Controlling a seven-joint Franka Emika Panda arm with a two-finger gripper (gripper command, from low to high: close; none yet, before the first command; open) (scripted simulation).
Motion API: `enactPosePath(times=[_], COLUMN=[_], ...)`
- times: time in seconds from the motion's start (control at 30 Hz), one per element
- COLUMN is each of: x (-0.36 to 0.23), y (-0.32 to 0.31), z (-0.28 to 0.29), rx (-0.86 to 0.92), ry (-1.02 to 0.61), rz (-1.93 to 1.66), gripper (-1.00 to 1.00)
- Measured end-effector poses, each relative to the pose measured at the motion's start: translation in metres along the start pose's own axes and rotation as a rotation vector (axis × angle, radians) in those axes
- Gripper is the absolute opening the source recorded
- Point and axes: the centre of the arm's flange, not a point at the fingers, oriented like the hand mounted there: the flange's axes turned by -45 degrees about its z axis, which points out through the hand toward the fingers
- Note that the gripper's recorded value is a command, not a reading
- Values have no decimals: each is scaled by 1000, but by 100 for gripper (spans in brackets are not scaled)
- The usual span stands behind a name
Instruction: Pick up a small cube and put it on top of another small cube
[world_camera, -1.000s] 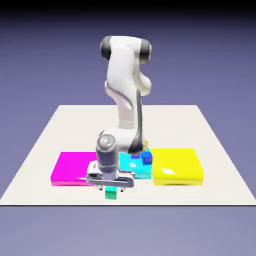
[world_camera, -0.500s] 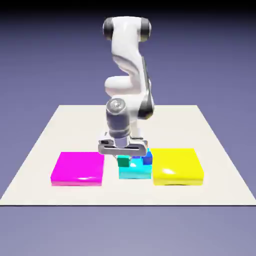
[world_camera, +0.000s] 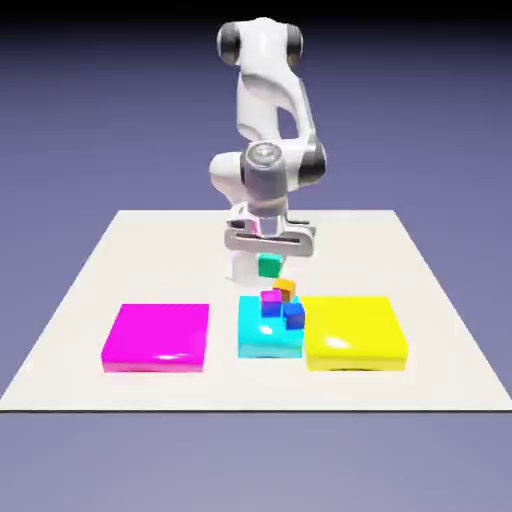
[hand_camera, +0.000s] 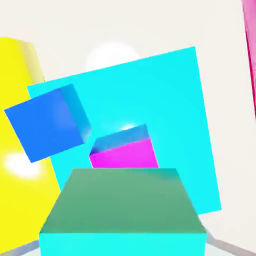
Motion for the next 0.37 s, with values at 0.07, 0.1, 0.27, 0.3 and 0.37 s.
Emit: enactPosePath(times=[0.07, 0.1, 0.27, 0.3, 0.37], x=[1, 1, 1, 1, -2], y=[0, 1, 0, 0, 0], z=[25, 37, 20, 7, -18], rx=[0, -1, -3, -3, -3], ry=[0, 0, 0, 0, 1], rz=[0, 0, 0, 0, 0], gripper=[-100, -100, 100, 100, 100])
